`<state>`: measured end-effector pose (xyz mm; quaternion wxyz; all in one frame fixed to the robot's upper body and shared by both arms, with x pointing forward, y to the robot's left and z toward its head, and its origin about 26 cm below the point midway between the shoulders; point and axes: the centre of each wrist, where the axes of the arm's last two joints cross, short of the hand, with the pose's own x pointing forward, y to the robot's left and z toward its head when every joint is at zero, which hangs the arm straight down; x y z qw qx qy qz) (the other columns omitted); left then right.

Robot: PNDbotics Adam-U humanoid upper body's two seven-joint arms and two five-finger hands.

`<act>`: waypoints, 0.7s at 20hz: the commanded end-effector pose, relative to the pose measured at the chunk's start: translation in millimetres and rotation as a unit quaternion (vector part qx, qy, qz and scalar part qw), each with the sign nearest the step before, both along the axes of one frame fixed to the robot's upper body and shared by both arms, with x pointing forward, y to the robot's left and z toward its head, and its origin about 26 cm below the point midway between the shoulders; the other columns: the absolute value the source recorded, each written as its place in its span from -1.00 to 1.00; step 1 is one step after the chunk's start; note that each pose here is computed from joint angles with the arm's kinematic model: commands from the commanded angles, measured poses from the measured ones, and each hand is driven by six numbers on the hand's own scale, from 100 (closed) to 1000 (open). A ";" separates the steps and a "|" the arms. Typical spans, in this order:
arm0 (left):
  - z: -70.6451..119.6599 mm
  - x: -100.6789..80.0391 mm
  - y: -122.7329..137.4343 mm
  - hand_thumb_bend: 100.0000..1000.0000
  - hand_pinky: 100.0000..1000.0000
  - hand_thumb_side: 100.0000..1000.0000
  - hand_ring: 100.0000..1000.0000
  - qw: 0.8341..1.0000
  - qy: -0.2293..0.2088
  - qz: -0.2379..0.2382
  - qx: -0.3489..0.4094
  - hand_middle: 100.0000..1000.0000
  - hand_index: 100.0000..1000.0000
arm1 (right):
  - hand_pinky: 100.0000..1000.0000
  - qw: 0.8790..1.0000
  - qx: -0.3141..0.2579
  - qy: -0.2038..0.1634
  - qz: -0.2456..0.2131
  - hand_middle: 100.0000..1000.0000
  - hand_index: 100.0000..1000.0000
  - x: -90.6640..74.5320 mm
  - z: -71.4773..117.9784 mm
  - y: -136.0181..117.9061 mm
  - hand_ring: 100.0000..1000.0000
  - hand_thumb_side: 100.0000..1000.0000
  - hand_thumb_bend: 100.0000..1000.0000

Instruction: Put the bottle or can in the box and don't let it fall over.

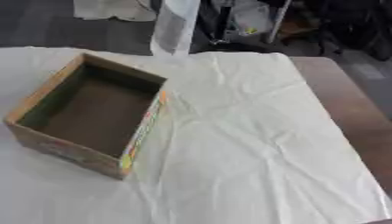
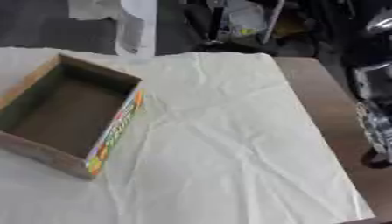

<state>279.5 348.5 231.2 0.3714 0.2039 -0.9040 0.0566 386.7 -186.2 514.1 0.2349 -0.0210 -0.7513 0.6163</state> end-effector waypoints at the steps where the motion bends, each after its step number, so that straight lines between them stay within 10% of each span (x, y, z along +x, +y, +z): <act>1: 12.9 -1.6 -0.7 -0.35 0.34 0.56 0.60 1.000 -0.012 -0.004 0.020 0.63 0.55 | -0.15 1.000 0.007 -0.007 0.007 -0.45 -0.24 -7.9 13.6 4.1 -0.58 -1.00 -1.00; 14: 15.6 0.0 -3.6 -0.35 0.34 0.56 0.60 1.000 -0.014 -0.012 0.016 0.62 0.55 | -0.16 1.000 -0.014 0.022 0.016 -0.46 -0.24 -0.7 7.9 40.1 -0.59 -1.00 -1.00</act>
